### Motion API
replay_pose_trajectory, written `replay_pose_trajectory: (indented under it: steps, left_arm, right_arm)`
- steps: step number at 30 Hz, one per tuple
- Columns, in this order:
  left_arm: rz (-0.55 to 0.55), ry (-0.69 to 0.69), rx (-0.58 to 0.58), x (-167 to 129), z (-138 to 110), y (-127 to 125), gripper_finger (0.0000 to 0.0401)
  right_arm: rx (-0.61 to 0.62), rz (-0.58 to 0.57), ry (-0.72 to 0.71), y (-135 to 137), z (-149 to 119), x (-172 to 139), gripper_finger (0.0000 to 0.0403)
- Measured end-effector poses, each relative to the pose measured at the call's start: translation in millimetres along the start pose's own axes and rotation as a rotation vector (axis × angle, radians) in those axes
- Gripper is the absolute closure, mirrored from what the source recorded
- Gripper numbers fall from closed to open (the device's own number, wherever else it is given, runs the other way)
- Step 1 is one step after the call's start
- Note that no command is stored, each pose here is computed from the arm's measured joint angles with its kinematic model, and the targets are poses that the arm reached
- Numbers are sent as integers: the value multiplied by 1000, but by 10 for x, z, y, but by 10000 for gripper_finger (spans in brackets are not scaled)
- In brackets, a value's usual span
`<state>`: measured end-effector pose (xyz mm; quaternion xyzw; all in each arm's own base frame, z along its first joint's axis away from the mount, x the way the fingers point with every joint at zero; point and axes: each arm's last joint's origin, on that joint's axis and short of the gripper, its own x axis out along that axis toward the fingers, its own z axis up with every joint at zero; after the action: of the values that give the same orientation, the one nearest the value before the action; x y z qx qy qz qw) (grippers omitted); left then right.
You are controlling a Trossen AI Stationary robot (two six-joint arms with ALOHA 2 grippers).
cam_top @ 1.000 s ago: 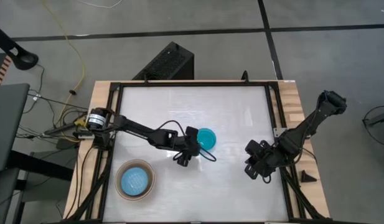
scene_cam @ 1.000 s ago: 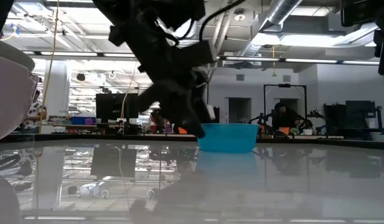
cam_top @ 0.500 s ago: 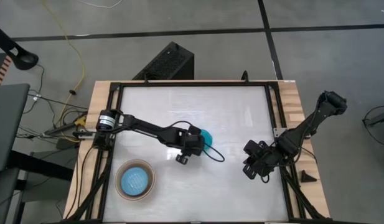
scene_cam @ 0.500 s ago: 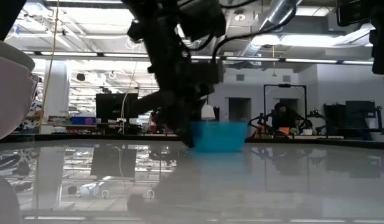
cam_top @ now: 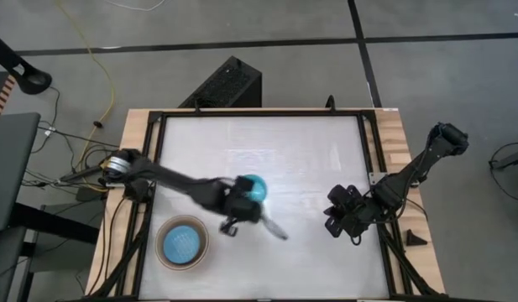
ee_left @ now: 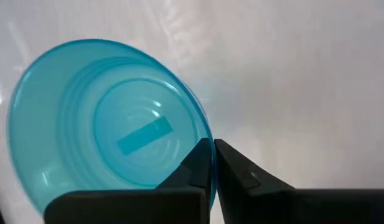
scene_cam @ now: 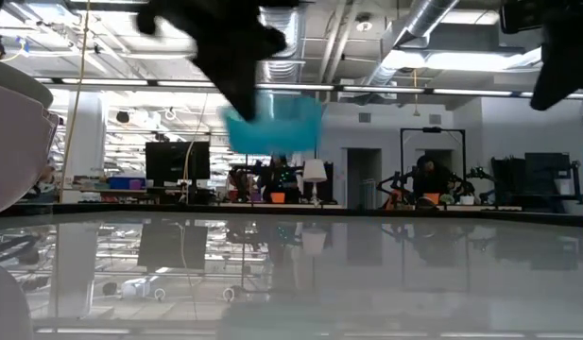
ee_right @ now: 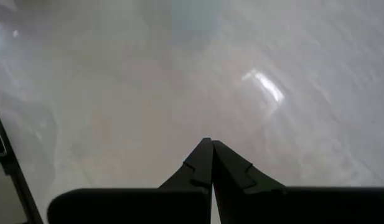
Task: Nest bowls inside each other
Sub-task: Stack the blue bowl on top of the blue patterned bowl
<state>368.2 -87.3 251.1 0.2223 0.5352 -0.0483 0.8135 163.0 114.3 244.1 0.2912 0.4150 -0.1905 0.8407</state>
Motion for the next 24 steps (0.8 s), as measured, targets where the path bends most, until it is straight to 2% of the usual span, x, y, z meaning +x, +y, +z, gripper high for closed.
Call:
replay_pose_trajectory:
  steps: [7, 13, 18, 24]
  left_arm:
    - [-9, 76, -92, -713, -436, -773, 401]
    - [-49, -40, -247, -1281, -849, -1356, 401]
    - [-94, -31, -351, -1474, -1099, -1684, 401]
    - [-148, 11, -308, -1439, -1150, -1957, 401]
  right_arm:
    - [-23, 19, -99, 38, 62, 8, 372]
    - [-42, 2, -162, 23, 212, 60, 372]
    - [-32, -23, -196, -19, 357, 112, 372]
    - [-12, 16, -265, -3, 537, 149, 372]
